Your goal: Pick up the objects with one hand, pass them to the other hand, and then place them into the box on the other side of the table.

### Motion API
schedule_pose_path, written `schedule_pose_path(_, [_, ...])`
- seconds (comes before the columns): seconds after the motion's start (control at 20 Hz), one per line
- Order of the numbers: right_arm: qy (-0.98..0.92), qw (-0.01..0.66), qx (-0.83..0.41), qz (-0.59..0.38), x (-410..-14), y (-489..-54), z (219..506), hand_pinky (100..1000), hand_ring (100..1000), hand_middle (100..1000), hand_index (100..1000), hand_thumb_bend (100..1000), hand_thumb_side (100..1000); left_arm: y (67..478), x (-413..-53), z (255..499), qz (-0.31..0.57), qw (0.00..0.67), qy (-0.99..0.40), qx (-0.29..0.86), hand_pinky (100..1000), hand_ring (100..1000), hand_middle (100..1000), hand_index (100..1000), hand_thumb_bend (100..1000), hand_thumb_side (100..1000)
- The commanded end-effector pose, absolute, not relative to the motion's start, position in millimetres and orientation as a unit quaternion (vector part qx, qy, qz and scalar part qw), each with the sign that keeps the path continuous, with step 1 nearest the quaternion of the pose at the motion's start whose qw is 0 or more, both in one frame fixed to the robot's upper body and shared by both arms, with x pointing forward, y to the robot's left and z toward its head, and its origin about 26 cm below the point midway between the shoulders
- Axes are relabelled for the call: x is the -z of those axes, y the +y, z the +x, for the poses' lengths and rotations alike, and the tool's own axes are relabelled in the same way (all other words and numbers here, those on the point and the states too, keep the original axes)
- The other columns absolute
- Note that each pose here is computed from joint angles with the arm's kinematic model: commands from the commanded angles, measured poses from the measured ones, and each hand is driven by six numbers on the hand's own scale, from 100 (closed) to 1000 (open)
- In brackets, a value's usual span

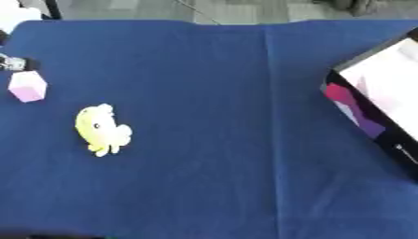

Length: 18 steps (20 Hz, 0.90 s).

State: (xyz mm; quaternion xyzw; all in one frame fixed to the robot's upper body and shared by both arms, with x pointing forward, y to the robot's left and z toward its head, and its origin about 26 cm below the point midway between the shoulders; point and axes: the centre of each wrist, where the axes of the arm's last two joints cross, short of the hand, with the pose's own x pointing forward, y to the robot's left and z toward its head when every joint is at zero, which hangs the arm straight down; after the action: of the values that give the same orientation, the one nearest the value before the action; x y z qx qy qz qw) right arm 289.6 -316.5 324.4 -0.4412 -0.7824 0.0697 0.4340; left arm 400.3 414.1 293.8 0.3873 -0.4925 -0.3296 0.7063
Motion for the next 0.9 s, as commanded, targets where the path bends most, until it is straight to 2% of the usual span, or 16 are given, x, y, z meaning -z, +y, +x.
schedule_pose_path(0.05, [-0.762,0.422,-0.019,-0.49,-335.3,-318.1,283.8,725,829,805,843,225,183,425.6,-306.1,399.8,0.414,0.717,-0.485,0.283,963,911,840,886,672,524])
schedule_pose_path(0.4, [-0.764,0.417,-0.004,-0.492,-340.6,-320.6,281.8,724,827,801,839,198,194,433.7,-294.9,407.2,0.437,0.747,-0.453,0.214,968,920,826,882,704,537])
schedule_pose_path(0.9, [-0.758,0.418,0.029,-0.5,-344.8,-330.4,277.4,700,816,791,830,183,199,450.2,-281.5,412.1,0.454,0.77,-0.418,0.16,962,923,824,880,700,534])
